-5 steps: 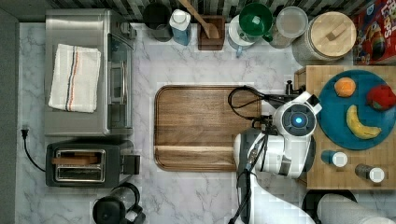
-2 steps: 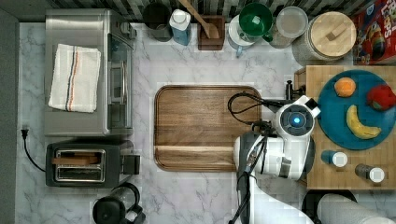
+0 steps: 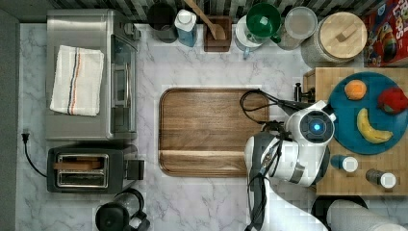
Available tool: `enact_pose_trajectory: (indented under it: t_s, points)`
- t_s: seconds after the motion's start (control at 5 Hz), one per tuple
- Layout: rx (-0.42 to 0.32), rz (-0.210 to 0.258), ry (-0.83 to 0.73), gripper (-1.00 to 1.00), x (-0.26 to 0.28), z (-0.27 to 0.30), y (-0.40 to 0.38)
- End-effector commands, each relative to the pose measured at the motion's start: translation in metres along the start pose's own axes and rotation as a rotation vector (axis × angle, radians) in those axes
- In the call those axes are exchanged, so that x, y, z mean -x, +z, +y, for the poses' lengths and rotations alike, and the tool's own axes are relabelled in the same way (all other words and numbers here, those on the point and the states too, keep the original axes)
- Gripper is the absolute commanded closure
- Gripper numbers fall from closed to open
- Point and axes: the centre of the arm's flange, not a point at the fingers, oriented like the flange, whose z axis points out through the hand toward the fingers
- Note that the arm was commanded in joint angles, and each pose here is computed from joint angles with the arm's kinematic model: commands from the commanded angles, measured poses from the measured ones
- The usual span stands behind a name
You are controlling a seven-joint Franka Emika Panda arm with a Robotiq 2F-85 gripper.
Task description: Open the drawer.
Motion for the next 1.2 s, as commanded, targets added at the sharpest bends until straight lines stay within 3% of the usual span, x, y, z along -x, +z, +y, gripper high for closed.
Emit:
enact_pose_trajectory:
  t_s: [0.2,0.6,0.8,1.2]
  points:
    - [-0.035,0.022,-0.279,-1.0,-0.042,-0.168,-0.021]
    - [-0.062,0.012,-0.369,-1.0,-0.026,-0.233,-0.039]
    - [-0.066,0.038,-0.293,-1.0,-0.015,-0.256,-0.042]
    - [-0.077,-0.013,-0.227,-1.0,-0.011,-0.267,-0.043]
